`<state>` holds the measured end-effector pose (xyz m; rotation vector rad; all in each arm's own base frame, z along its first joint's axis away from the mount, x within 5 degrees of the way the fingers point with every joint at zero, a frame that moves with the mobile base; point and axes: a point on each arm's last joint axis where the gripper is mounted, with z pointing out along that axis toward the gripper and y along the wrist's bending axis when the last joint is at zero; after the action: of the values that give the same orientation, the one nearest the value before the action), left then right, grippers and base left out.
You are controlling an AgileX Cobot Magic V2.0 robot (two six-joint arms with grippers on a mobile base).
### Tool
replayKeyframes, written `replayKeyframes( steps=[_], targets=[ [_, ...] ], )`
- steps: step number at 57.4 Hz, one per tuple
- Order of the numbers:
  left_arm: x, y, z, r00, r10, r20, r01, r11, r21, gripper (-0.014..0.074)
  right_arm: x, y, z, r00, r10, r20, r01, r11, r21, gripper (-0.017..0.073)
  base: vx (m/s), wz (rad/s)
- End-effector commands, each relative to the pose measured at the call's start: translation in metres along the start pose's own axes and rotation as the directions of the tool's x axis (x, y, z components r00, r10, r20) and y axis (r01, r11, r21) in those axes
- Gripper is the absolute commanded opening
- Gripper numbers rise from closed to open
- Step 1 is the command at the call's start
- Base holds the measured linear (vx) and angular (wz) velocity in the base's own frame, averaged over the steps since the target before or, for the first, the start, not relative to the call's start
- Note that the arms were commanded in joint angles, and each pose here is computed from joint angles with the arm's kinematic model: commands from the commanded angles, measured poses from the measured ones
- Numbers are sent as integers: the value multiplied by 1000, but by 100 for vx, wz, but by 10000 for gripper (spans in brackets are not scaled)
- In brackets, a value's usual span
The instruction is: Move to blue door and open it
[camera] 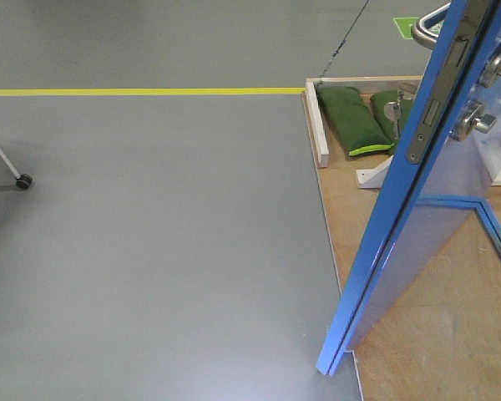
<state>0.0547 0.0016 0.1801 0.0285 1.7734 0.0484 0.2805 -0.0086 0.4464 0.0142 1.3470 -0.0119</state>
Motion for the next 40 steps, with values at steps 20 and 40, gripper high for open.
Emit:
replayKeyframes(
  steps=[20,40],
  targets=[
    [-17,0,-4,992,-9,122,8,1000,8,73,-43,2,-4,999,0,54,0,1000,-1,12,0,0],
    [-17,0,-4,992,-9,122,8,1000,8,73,-66,1,10,1000,8,19,-8,1000,12,12,0,0]
  ],
)
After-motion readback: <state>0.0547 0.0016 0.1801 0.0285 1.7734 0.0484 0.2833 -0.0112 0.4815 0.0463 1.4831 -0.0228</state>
